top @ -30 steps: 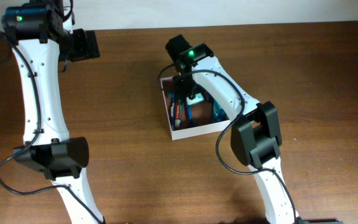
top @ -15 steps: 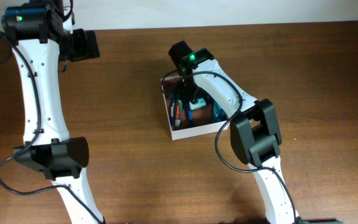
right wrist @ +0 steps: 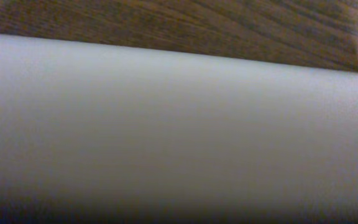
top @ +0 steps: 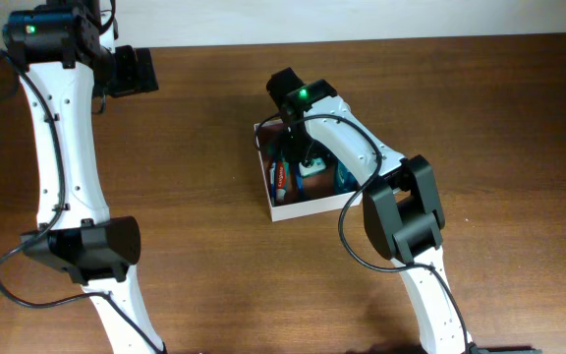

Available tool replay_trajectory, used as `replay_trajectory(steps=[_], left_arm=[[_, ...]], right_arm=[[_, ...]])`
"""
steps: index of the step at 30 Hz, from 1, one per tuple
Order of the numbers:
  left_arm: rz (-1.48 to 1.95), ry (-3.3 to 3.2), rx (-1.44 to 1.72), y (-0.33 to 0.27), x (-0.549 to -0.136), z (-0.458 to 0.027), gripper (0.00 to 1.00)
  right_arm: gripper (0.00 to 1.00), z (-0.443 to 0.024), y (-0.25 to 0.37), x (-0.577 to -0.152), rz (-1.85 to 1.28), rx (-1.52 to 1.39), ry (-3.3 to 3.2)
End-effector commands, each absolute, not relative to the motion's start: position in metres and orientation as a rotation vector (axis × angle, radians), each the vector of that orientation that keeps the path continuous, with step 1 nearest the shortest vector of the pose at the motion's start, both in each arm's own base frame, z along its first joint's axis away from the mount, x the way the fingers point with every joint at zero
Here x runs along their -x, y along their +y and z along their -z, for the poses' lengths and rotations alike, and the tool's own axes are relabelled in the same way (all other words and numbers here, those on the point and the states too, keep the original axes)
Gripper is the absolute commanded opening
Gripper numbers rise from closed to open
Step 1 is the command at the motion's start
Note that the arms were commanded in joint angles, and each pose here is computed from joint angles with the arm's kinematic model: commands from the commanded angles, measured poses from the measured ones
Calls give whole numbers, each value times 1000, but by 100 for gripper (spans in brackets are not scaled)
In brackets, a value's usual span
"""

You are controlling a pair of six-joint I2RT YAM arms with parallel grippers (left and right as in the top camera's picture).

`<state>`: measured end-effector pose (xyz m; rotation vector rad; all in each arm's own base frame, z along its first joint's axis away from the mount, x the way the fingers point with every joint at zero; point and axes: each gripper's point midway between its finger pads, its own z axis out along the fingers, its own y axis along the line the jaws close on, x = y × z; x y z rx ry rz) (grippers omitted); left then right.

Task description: Pack container

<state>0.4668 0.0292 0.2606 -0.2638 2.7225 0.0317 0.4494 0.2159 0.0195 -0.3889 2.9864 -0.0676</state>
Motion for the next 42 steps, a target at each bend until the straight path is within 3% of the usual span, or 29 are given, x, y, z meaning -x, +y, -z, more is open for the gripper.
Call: replay_trajectory(steps=[1,11,26,42], left_arm=[[-45,2725,251,31,-468,-259,100],[-45,2725,251,31,-468,-259,100],[-45,2725,251,31,-468,-259,100],[-45,2725,251,31,-468,-259,100]], right_arm=[[51,-11,215,-447,73,391,3004],[65,-20,216,-448,69,389,2999],[81,-90,223,-461,27,375,2925],[82,-142,235,-465,-98,372,2852]])
